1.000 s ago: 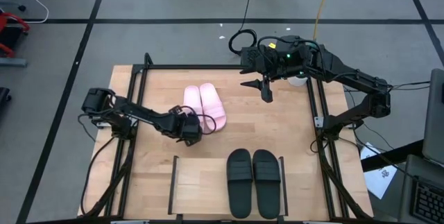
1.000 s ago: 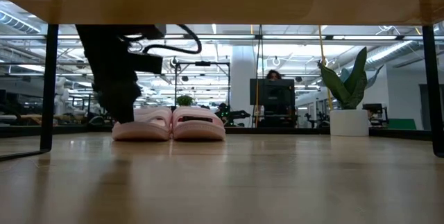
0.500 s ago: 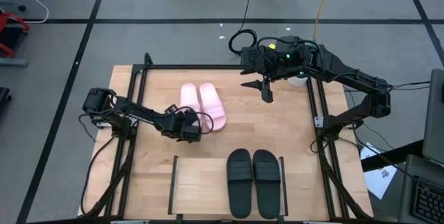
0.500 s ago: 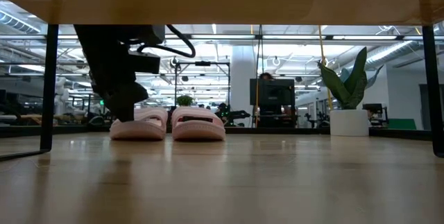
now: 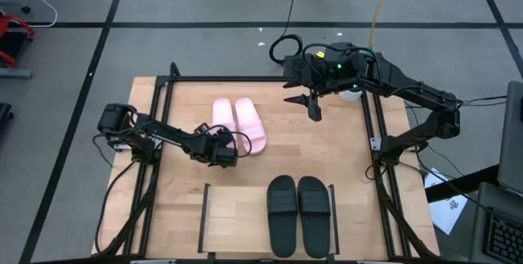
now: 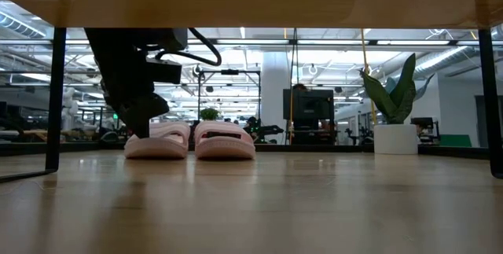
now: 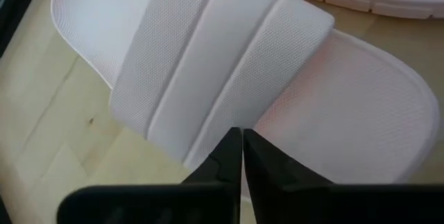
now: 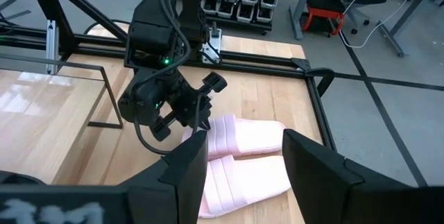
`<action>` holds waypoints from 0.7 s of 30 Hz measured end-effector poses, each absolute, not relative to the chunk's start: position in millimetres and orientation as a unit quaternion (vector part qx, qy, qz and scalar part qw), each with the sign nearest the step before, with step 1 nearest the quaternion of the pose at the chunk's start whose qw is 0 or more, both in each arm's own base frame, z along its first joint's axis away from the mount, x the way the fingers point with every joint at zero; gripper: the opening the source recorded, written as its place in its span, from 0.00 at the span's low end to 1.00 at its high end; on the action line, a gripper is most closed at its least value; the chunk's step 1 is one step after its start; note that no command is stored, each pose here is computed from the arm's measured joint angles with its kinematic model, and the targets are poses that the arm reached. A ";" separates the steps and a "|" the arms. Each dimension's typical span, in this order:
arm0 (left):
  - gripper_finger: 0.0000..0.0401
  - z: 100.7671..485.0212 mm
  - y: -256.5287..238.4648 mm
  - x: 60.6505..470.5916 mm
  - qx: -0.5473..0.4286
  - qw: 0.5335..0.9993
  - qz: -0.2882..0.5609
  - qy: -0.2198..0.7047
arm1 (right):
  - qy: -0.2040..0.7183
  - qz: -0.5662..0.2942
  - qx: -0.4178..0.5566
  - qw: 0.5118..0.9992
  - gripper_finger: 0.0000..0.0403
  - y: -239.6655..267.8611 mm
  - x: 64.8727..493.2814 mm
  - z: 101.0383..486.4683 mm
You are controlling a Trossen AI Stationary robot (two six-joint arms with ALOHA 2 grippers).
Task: Pick and place slides into the shelf
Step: Put the left pink slipper on the shelf
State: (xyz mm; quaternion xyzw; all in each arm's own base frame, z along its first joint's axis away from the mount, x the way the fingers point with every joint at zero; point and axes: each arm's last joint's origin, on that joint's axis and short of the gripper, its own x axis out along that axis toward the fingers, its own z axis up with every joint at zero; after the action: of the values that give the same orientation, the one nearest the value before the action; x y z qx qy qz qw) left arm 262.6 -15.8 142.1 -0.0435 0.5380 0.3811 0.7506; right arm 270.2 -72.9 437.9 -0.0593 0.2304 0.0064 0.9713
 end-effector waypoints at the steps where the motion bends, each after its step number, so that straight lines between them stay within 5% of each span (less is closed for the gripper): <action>1: 0.02 142.1 -15.8 262.7 -0.043 0.751 0.381 0.538 | 0.230 0.006 -0.059 0.971 0.44 -72.9 270.2 437.9; 21: 0.22 141.1 -17.8 262.9 -0.063 0.749 0.356 0.555 | 0.236 0.008 -0.060 0.970 0.44 -72.7 269.7 436.9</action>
State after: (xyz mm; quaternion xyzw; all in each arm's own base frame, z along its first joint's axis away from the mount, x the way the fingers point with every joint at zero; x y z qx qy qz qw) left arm 262.9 -17.8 141.1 -0.0634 0.5555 0.3557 0.7489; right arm 269.7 -72.7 436.9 -0.0602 0.2360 0.0077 0.9698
